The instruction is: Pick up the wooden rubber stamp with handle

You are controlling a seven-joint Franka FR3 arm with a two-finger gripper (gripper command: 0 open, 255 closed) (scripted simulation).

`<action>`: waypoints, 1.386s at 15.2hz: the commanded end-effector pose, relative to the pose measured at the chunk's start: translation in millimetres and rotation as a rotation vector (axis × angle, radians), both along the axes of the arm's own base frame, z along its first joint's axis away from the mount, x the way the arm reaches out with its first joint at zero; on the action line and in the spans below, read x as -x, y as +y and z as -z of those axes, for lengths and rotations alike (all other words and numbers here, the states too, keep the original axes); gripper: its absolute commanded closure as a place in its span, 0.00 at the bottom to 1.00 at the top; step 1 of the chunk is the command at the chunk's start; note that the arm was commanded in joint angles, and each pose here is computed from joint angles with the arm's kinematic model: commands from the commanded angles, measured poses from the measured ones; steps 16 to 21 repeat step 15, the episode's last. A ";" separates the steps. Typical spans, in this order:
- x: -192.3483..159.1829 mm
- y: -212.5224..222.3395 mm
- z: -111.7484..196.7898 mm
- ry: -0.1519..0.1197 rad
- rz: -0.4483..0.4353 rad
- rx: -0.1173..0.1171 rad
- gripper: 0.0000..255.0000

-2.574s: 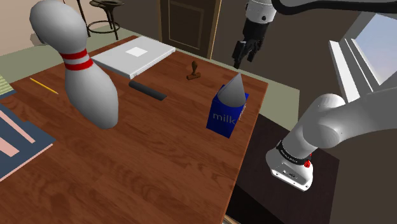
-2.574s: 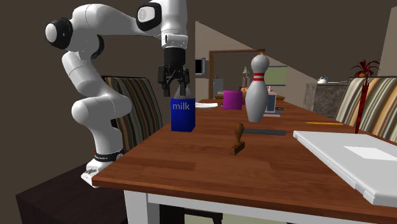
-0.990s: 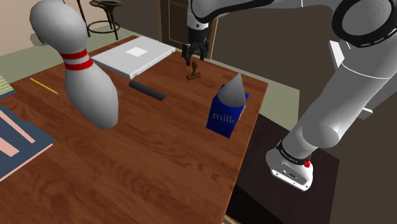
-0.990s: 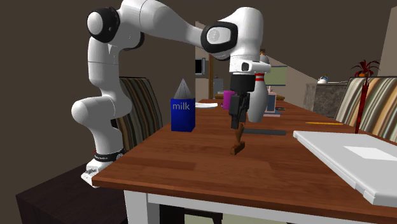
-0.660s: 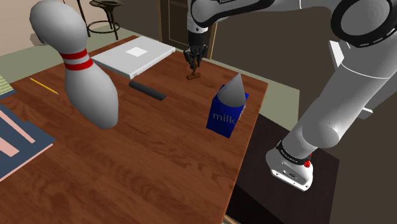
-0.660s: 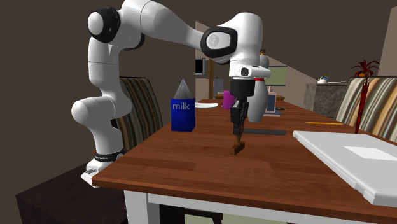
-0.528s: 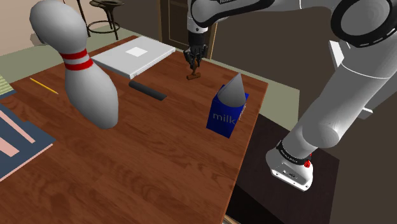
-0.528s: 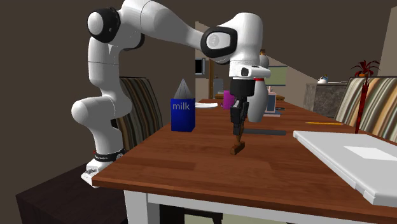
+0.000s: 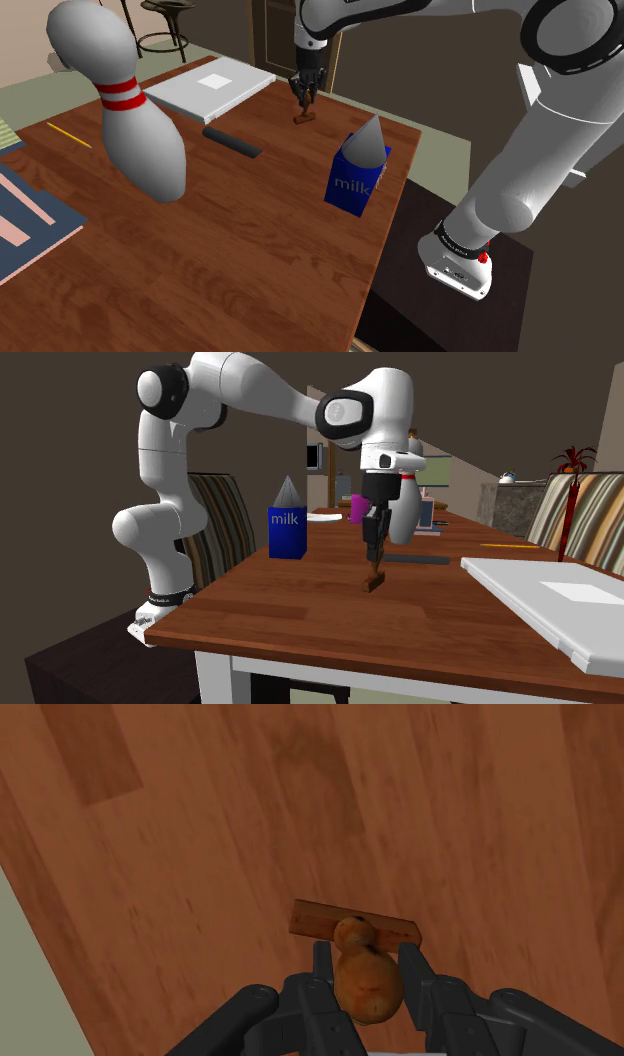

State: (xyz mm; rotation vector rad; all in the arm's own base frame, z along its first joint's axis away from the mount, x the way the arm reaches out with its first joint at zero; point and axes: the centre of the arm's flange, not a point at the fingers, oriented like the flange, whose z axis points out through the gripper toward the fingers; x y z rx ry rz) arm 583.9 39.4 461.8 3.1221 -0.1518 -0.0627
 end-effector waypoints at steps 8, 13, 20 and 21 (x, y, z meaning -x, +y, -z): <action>-0.1 0.3 -46.6 0.000 0.000 0.000 1.00; -0.1 0.3 -73.0 0.000 0.000 0.000 1.00; -0.1 0.3 -73.9 0.000 0.000 0.000 1.00; -0.1 0.3 -73.9 0.000 0.000 0.000 1.00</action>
